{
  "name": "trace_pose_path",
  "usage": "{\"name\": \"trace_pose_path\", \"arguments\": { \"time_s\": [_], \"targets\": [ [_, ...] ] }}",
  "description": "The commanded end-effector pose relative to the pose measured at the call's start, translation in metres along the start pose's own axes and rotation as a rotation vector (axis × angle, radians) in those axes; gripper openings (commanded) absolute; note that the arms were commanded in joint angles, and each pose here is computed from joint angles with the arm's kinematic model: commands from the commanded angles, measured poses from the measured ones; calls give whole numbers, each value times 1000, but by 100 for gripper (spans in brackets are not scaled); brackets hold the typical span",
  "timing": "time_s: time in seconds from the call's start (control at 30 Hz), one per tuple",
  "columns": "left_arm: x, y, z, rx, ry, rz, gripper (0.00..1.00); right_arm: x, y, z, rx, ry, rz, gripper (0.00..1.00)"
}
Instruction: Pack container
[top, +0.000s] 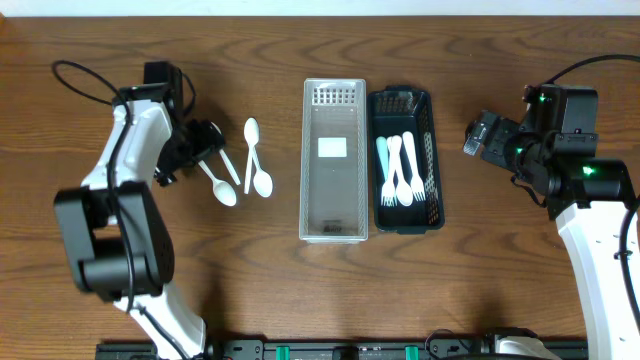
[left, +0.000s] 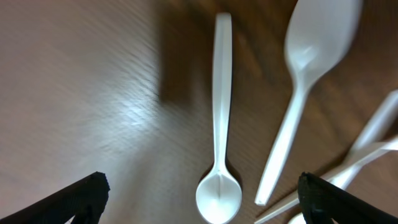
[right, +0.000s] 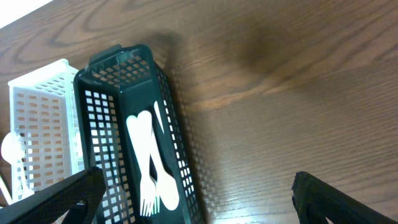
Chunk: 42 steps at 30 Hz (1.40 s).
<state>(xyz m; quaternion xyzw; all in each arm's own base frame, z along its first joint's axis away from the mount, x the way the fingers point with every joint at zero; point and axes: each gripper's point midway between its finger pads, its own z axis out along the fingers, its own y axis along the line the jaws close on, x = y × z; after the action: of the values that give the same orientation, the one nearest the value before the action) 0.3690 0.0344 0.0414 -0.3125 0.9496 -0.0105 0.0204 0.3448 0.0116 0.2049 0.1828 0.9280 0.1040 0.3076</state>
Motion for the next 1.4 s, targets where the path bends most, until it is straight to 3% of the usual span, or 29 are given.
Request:
{"name": "trace_pose_path", "arguments": {
  "time_s": [0.0, 0.23, 0.33, 0.43, 0.63, 0.83, 1.03, 1.13, 1.2, 1.37],
  "targets": [
    [9, -7, 22, 41, 93, 96, 95, -4, -1, -1, 4, -8, -3, 99],
    [5, -8, 31, 40, 89, 136, 88, -3, -1, -1, 4, -8, -3, 99],
    [6, -5, 34, 28, 93, 113, 80, -3, -1, -1, 4, -7, -3, 99],
    [7, 0, 38, 1, 94, 114, 63, -4, -1, -1, 4, -8, -3, 99],
    [9, 4, 45, -21, 106, 114, 55, -4, -1, -1, 4, -8, -3, 99],
    [14, 9, 52, -45, 135, 113, 35, -4, -1, -1, 4, -8, -3, 99],
    [22, 20, 56, -103, 172, 104, 29, -4, -1, -1, 4, -8, -3, 99],
    [24, 21, 56, -108, 177, 104, 19, -4, -1, -1, 4, -8, -3, 99],
    [24, 21, 55, -108, 178, 104, 6, -4, -1, -1, 4, -8, -3, 99],
    [24, 18, 45, -92, 194, 129, 6, -4, -1, -1, 4, -8, -3, 99]
  ]
}}
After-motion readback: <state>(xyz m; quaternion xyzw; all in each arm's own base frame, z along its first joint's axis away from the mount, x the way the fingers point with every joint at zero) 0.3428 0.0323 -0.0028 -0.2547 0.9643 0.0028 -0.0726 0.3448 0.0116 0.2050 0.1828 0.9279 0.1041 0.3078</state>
